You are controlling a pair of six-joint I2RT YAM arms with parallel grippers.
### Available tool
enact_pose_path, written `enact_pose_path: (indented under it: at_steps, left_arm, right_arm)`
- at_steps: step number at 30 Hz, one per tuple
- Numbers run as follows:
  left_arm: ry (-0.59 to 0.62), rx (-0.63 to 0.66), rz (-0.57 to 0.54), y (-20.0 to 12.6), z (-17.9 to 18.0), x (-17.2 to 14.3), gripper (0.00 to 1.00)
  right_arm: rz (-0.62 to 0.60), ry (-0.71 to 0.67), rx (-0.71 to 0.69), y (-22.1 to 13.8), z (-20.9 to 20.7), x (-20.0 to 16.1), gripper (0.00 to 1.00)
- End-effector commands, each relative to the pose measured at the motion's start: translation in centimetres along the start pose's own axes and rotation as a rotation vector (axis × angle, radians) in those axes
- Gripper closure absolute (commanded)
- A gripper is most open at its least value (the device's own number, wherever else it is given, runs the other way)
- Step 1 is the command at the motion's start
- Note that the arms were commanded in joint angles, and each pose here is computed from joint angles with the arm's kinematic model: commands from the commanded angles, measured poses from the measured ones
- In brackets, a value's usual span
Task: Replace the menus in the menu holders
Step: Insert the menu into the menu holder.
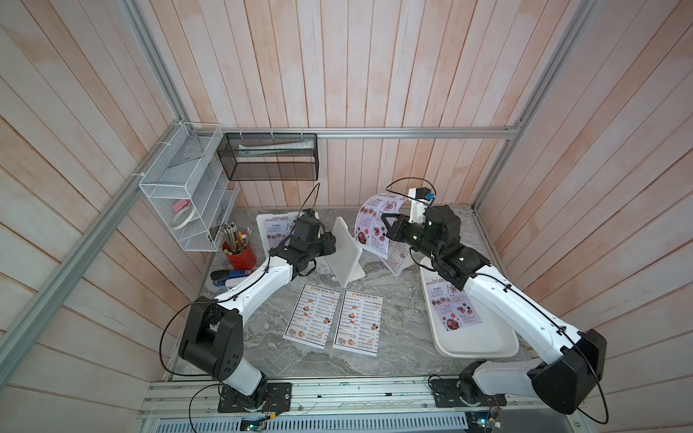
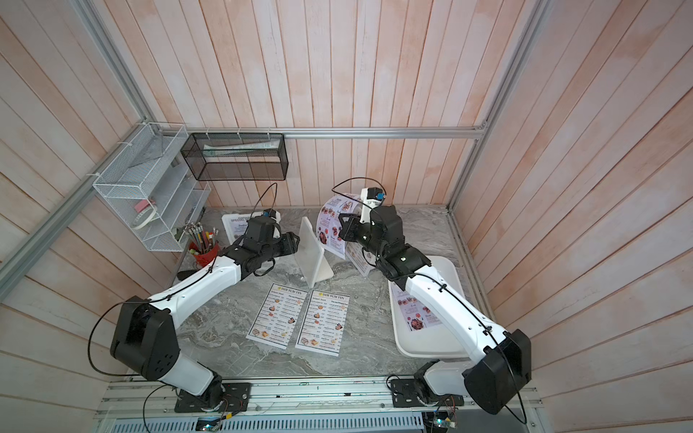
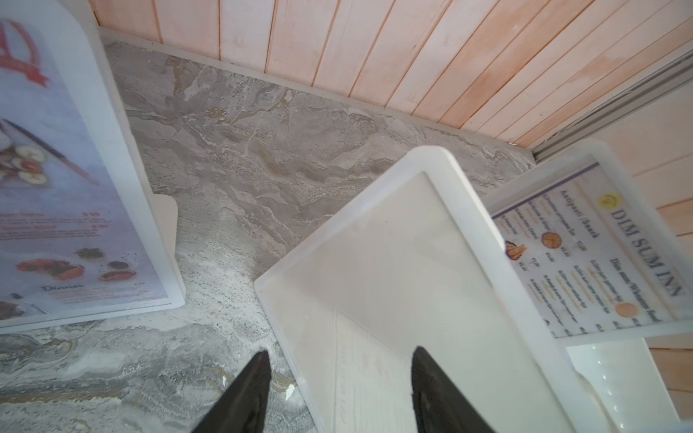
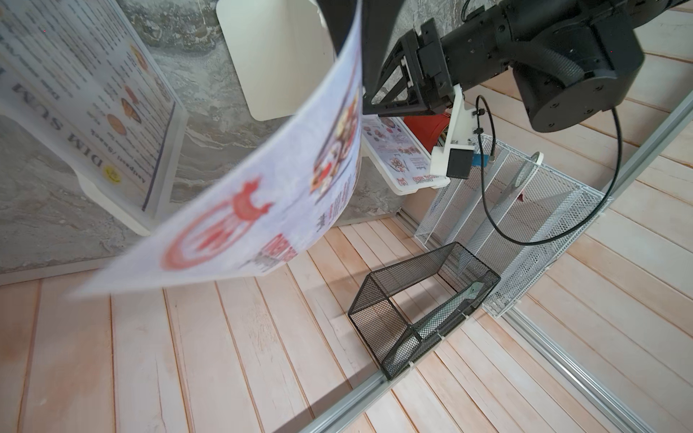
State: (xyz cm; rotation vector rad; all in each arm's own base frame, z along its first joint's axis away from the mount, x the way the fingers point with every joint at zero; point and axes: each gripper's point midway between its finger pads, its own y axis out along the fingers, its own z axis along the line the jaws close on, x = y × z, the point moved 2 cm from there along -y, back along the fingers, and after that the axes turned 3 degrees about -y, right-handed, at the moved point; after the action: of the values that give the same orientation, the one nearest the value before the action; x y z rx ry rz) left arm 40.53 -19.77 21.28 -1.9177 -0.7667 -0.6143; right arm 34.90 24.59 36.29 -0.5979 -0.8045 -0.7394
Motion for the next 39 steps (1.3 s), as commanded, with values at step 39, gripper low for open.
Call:
enact_pose_path:
  at_steps: [39]
  left_arm:
    - [0.046,0.029,-0.062,-8.7,-0.5,0.9,0.37]
  right_arm:
    - [-0.044,-0.302,0.176,6.9,-0.1,-1.3,1.00]
